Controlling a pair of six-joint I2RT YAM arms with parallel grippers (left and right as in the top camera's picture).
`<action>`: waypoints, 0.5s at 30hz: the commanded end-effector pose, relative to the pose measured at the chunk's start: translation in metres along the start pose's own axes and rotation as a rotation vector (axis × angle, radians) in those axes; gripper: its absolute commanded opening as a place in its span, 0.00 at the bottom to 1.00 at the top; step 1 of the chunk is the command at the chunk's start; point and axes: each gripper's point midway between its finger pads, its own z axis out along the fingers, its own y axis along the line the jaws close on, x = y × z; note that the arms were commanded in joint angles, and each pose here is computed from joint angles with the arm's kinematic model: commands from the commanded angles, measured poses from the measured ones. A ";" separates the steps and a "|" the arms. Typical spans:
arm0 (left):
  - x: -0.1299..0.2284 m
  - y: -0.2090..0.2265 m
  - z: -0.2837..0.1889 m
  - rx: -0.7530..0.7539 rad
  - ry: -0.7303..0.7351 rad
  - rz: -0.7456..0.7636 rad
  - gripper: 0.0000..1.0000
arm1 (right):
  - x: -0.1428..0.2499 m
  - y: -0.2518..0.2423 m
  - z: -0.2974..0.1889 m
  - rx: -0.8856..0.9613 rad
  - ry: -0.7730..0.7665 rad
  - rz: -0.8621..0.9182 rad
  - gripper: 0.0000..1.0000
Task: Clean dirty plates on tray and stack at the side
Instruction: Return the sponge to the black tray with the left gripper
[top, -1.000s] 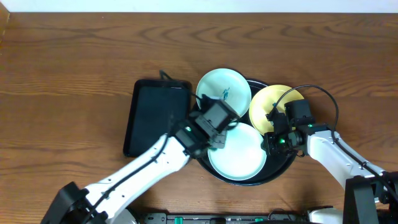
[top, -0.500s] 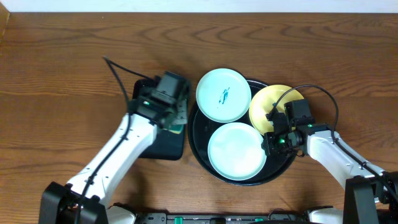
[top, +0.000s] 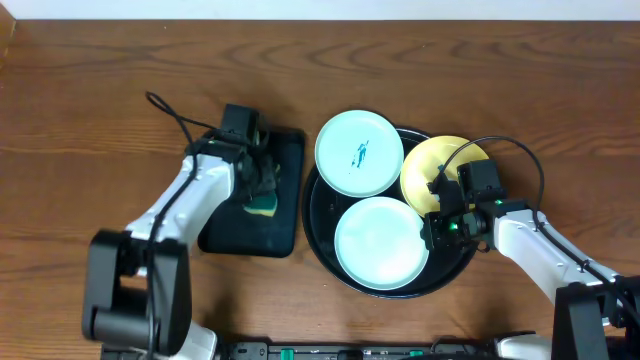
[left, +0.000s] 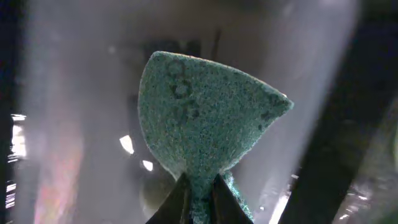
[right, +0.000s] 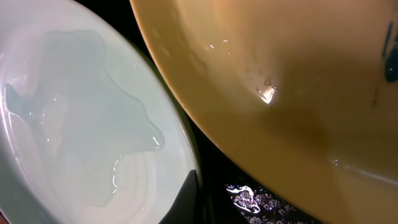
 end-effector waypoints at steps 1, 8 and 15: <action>0.010 0.005 0.021 -0.012 0.063 0.015 0.07 | -0.001 0.002 0.001 0.000 0.000 -0.014 0.01; 0.013 0.007 0.028 -0.019 0.083 0.012 0.50 | -0.001 0.002 0.001 0.000 0.000 -0.014 0.01; 0.010 0.004 0.022 -0.008 0.064 0.015 0.11 | -0.001 0.002 0.001 0.000 0.000 -0.014 0.01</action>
